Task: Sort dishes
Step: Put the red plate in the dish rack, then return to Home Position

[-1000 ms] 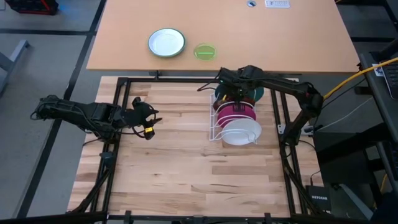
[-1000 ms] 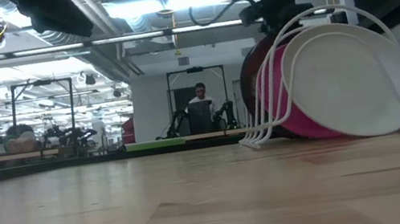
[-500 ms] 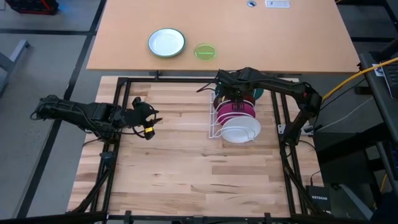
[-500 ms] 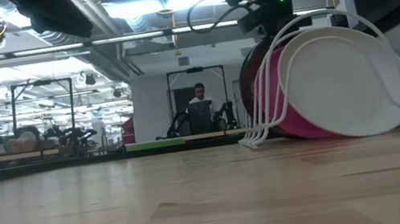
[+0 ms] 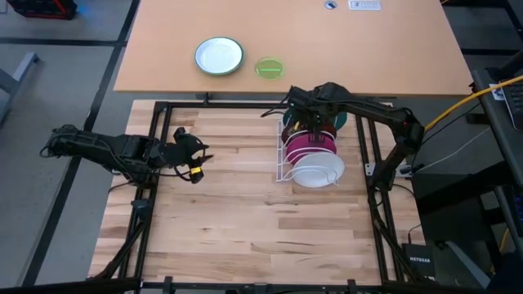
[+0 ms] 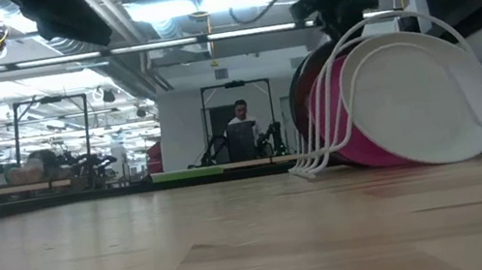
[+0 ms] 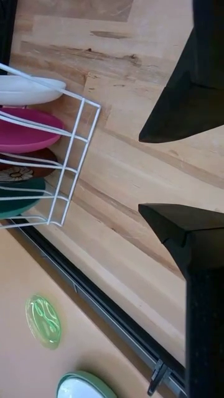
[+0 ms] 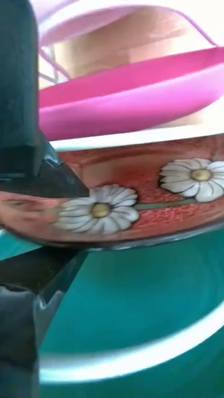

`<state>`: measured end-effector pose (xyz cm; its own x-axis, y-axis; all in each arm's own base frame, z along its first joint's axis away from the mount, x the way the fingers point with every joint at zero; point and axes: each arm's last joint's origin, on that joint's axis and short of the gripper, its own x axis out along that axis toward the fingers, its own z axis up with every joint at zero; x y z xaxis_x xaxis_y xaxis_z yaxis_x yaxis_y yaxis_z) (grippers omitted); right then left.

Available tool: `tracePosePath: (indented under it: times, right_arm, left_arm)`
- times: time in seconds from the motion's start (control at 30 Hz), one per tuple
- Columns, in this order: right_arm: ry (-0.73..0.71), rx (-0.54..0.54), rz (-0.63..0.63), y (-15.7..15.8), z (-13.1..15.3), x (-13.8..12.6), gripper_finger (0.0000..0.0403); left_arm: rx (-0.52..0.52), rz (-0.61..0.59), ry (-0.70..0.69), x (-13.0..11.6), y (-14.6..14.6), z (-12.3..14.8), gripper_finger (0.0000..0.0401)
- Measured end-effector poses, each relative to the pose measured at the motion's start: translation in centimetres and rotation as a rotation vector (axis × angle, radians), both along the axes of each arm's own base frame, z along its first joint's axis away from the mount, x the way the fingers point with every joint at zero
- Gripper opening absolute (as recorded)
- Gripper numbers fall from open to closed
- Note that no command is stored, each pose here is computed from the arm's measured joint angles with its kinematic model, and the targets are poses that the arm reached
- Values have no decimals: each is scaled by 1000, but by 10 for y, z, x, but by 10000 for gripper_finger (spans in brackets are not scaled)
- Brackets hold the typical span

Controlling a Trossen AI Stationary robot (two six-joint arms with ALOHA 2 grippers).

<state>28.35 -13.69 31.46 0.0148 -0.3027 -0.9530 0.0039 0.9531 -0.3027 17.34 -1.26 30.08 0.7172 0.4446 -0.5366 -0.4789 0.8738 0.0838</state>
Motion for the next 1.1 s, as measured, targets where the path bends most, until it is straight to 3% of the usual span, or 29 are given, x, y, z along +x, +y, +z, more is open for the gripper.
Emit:
tracePosePath:
  times: [0.2,0.33,0.57,0.73,0.9,1.1]
  right_arm:
    - [-21,-7,-21,4,26,-10,126]
    - [-96,-30,-19,9,53,-19,128]
    - [-332,-161,-6,33,116,-62,128]
    - [-554,-296,45,67,143,-101,128]
    - [-820,-278,171,103,133,-122,129]
    - [-1096,-203,350,139,78,-113,129]
  left_arm:
    - [39,-29,15,-1,0,1,159]
    - [96,-77,-47,-7,1,12,159]
    - [165,-116,-212,-43,7,39,159]
    - [159,-113,-218,-71,12,40,159]
    - [142,-105,-264,-76,13,7,159]
    - [112,-89,-386,-70,12,-52,159]
